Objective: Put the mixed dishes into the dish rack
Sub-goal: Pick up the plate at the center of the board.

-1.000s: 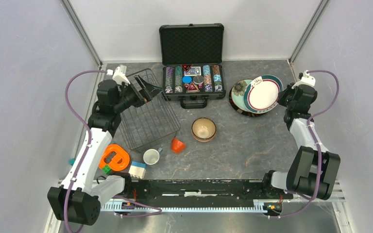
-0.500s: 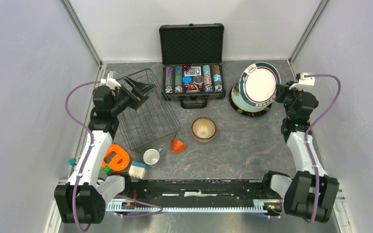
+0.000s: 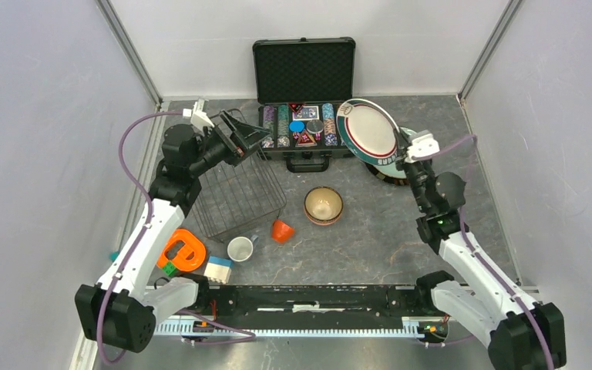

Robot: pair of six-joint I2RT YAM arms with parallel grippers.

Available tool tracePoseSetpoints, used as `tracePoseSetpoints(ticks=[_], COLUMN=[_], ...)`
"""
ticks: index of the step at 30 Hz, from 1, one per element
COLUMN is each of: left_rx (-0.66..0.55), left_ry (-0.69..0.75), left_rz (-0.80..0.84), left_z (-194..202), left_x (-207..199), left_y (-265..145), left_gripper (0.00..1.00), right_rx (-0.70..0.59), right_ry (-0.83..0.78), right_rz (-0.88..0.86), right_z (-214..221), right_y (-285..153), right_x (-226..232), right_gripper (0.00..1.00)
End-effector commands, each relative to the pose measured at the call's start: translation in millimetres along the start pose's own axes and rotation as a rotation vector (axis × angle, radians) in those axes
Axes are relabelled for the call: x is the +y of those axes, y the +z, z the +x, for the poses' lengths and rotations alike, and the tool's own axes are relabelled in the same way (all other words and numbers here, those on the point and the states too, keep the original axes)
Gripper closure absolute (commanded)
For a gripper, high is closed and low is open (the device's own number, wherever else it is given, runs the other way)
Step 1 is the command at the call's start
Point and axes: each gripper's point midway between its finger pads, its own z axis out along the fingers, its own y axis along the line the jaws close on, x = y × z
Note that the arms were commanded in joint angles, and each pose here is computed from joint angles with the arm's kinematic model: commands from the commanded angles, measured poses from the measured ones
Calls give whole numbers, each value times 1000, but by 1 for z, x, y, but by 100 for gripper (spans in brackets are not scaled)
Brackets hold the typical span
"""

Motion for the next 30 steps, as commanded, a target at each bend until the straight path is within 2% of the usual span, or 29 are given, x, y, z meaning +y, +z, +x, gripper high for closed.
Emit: tracePoseSetpoints(ticks=[1,5,10,13,15,25,30], left_rx=[-19,-6,78,111,124,212,250], left_ry=[-2,-3,-83,-100,-109,-150,-192], left_rz=[48,91,115,123,134,186,154], left_z=[-4,4,23,33,37,64,79], left_x=[-31,-50,-53,-55,-59,-80,-71], left_y=[11,22,38,43,47,64,70], left_gripper=[0,1,5,6,6,6,9], right_rx=[-136,-192,-298,-373,-414,-486,-468], right_ry=[-185,-278,-328,-410,-436,-588,-619], right_rz=[130,124,119,97,141,118,134], right_z=[-47,-58,-64,-70,-79,-93,-95], right_y=[-2,-12,-33,-46,-55,-62,-58], right_x=[-6,26,54,71,74,115,121], right_gripper=[100,100,100,100,100,100,100])
